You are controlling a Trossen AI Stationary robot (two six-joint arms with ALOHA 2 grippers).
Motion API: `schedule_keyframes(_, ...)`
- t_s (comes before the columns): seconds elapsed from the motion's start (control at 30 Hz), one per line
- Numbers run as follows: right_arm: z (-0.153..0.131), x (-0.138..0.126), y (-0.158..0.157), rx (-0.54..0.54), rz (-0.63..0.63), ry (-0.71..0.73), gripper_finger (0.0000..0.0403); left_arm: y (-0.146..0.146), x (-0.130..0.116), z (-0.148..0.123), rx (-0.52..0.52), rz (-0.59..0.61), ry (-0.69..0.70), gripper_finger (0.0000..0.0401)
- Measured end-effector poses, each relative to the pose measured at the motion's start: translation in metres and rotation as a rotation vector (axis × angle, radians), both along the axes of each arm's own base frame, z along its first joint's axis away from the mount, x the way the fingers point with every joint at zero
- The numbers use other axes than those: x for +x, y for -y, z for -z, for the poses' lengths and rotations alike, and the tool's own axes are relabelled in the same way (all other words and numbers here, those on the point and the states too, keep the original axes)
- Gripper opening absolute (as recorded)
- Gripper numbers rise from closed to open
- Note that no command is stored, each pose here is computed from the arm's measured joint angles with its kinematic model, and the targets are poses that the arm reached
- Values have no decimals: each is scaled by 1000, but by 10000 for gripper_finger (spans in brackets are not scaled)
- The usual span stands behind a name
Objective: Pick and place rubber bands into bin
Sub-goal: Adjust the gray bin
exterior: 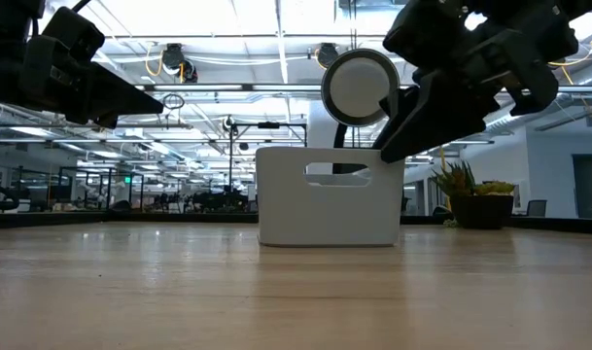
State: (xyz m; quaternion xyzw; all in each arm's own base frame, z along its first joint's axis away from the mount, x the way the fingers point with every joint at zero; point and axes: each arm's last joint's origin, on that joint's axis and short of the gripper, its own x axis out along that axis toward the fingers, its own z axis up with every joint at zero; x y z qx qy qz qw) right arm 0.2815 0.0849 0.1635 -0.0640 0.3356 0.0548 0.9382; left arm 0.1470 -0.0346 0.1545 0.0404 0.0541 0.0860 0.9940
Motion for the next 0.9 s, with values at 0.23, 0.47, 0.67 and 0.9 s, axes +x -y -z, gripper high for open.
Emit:
schedule_keyframes(0.23, 9, 6, -2, -3, -2, 5, 113, 0, 0, 0, -1, 0, 4, 21)
schedule_keyframes(0.47, 11, 12, -6, 112, -27, 40, 72, 0, 0, 0, 2, 0, 6, 21)
schedule_keyframes(0.67, 9, 12, -12, 190, -27, 66, 10, 0, 0, 0, 1, 0, 6, 21)
schedule_keyframes(0.9, 7, 13, -14, 210, -19, 76, 4, 0, 0, 0, 0, 0, 6, 21)
